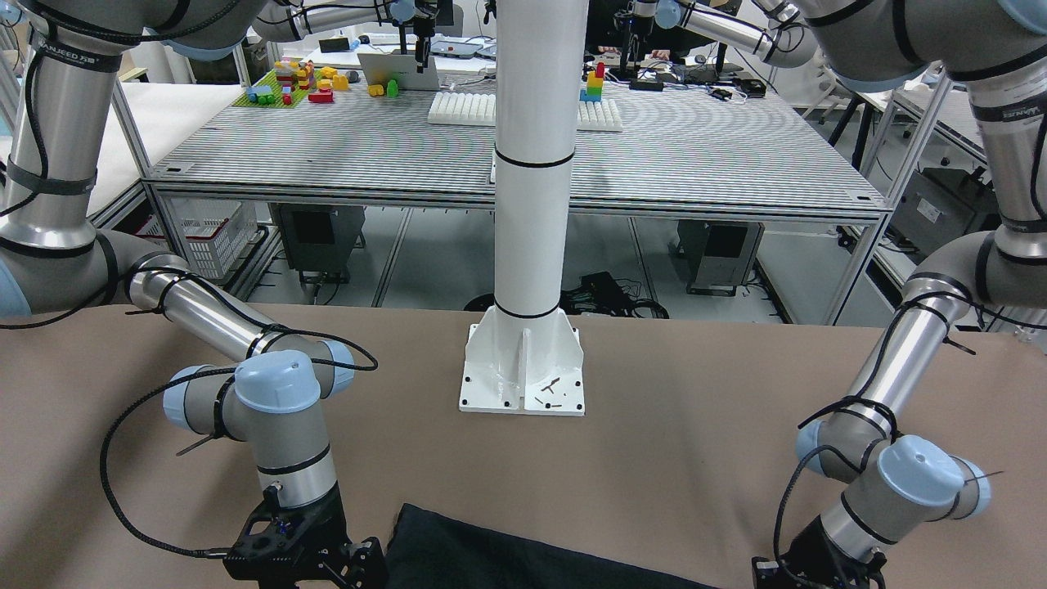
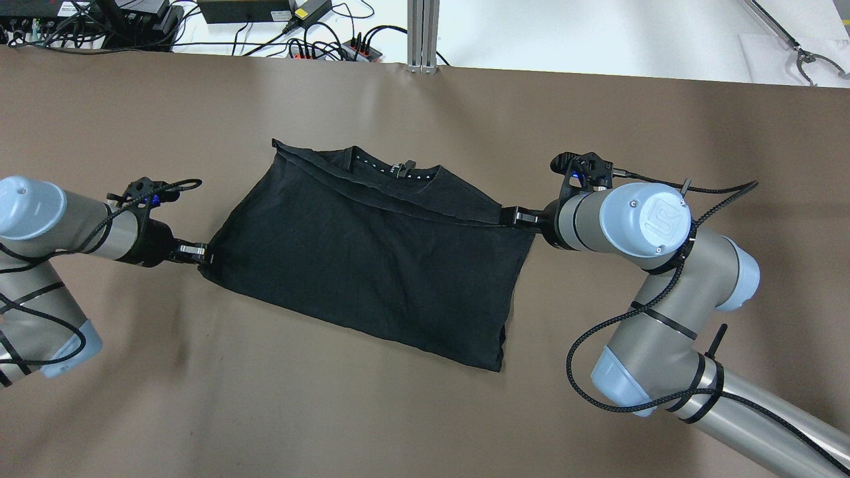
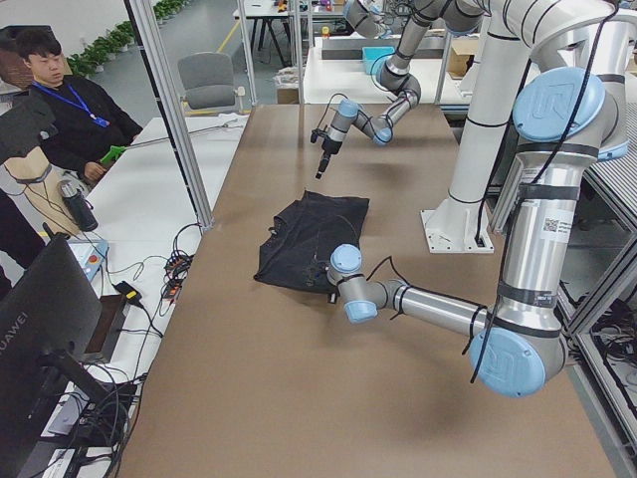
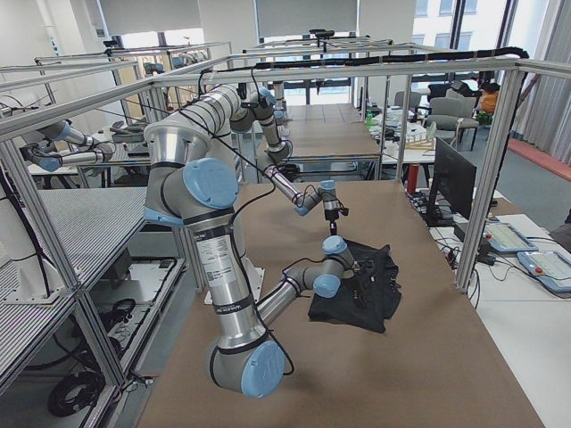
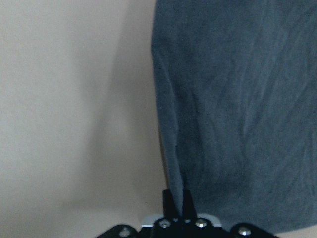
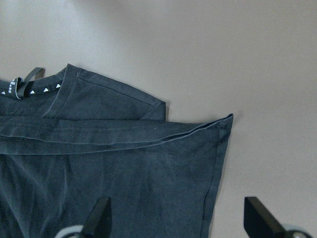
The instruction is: Fold clothes
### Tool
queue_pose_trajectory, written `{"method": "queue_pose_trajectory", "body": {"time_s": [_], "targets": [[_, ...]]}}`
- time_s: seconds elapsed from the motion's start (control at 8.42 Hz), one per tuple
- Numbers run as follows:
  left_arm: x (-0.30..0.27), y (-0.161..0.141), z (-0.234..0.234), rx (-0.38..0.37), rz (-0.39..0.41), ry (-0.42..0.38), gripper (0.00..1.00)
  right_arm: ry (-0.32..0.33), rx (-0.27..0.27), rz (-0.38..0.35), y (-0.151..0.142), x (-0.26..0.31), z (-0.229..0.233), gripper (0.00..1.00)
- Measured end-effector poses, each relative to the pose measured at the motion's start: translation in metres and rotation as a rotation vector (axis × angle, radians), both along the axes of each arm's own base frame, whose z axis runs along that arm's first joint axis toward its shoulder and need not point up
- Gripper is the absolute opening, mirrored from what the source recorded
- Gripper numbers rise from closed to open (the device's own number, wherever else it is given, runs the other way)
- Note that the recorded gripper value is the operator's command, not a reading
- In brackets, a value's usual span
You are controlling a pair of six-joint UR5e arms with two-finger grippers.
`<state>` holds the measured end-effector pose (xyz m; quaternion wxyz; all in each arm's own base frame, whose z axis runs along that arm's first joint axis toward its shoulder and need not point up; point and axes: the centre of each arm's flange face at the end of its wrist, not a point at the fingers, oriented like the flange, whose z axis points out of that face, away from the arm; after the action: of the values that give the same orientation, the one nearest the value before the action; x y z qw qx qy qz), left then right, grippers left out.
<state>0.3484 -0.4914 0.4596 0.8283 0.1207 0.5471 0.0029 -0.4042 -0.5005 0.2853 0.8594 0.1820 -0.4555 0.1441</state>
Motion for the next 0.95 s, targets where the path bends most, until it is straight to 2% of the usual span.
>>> {"method": "queue_pose_trajectory", "body": {"time_s": [0.24,0.59,0.83,0.95], "targets": [[-0.020,-0.055,-0.001,0.027,-0.067,-0.022,0.00,0.001,0.000,0.000,0.000,0.000,0.001,0.94],[-0.027,-0.177,-0.030,0.092,-0.161,-0.083,0.00,-0.002,0.002,-0.014,0.006,-0.007,0.000,0.94],[-0.012,-0.247,-0.074,0.139,-0.236,-0.197,0.00,-0.005,0.005,-0.016,0.007,-0.009,-0.001,0.94],[0.006,-0.278,-0.110,0.163,-0.258,-0.252,0.00,-0.006,0.006,-0.017,0.007,-0.009,-0.001,0.94]]}}
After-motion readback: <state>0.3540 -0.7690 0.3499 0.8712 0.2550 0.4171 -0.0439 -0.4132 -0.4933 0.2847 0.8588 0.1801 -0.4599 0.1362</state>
